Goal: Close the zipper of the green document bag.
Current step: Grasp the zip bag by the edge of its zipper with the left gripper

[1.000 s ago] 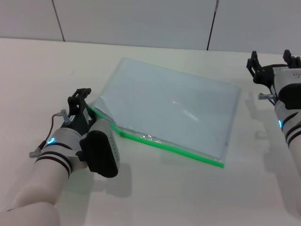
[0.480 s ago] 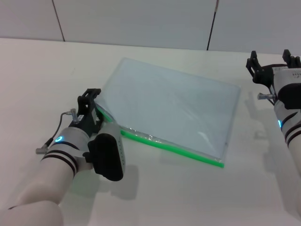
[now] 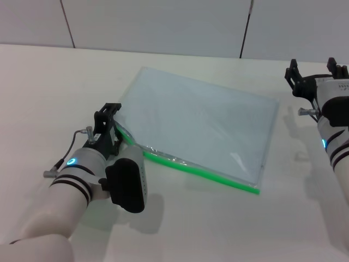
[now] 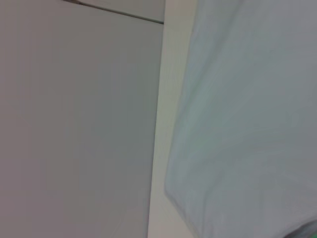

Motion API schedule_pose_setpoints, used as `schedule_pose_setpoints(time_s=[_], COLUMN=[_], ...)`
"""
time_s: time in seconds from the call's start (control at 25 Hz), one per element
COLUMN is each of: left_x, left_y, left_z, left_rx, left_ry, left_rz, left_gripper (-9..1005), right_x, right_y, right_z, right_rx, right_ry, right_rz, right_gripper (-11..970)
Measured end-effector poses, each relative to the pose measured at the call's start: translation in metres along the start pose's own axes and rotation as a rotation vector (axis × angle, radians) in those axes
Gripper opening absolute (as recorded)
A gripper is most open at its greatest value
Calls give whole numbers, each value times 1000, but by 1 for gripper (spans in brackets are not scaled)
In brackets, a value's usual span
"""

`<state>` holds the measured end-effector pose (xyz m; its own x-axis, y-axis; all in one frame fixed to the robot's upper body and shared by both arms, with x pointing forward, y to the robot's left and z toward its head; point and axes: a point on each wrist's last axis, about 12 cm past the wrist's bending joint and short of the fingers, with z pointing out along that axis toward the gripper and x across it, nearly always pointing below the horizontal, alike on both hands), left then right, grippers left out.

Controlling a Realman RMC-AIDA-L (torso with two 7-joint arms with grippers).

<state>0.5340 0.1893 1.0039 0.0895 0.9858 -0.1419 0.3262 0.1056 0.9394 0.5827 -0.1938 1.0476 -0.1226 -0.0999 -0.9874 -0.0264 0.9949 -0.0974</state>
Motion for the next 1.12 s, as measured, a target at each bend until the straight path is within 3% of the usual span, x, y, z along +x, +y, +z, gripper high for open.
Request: schedule_pose_setpoints(time_s=[1.12], left_x=[-13], left_y=[1], left_z=[-2], left_rx=[-16], left_ry=[-80], left_rz=[92], left_gripper=[574], right_x=[0], right_y=[1], right_z=[0], right_rx=[-5], right_ry=[1], right_rz=[-2], right_gripper=[830])
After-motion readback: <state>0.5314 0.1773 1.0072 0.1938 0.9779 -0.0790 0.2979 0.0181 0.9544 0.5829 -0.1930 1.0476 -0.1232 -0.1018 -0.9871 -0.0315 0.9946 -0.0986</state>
